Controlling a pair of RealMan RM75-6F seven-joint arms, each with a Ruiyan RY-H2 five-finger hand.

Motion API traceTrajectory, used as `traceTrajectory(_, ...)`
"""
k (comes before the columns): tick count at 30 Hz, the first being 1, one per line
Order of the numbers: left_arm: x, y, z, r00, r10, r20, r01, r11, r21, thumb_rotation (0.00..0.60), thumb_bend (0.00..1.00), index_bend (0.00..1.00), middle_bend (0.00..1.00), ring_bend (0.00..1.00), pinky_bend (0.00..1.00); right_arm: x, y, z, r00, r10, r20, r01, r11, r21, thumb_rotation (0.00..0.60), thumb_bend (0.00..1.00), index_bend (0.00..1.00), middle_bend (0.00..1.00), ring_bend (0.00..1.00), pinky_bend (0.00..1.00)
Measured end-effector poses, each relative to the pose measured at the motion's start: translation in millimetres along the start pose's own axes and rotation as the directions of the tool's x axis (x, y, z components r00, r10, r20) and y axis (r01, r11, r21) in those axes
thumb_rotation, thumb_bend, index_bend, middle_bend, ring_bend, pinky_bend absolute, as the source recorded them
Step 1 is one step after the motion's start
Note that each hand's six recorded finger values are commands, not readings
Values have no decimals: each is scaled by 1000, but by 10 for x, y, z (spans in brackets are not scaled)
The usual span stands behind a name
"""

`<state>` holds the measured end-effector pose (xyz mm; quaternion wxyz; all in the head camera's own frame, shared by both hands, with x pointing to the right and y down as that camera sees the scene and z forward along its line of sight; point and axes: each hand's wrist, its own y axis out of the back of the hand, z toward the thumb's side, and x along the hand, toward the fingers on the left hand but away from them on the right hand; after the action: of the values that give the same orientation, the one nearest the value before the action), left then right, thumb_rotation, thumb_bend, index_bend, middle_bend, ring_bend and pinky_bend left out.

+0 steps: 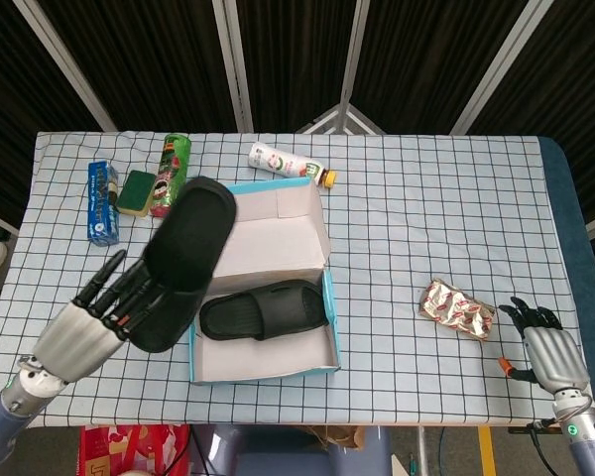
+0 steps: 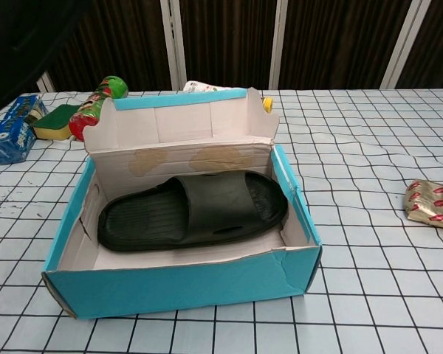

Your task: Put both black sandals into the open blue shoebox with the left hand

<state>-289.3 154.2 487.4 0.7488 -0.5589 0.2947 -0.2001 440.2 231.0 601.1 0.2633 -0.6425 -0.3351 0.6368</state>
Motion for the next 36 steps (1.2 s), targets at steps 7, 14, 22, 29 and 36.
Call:
traceTrajectory(7,376,-201,495,928,-77,365,62,997,52,600,436,237,461,0,0,10,20,-49,1000,-6,10,6,1000,-6,600,291,163,85,158,87)
traceTrajectory(14,521,-426,855,810,-129,572,118,991,55,600,436,237,461,0,0,1,1,-26,1000,2,6,-2,1000,1,600,291,163,85,158,75)
traceTrajectory(22,416,-696,1070,703,-192,684,161,981,111,600,436,237,462,0,0,-20,-14,-57,1000,10,22,-10,1000,2,600,290,163,85,158,75)
traceTrajectory(29,302,-870,1146,668,-233,707,203,971,128,600,436,237,462,0,0,-18,-11,-59,1000,9,26,-9,1000,1,600,291,163,85,157,75)
traceTrajectory(36,239,-996,1206,653,-252,714,232,964,128,600,433,237,460,0,0,-21,-19,-70,999,15,36,-15,1000,0,600,290,163,85,158,75)
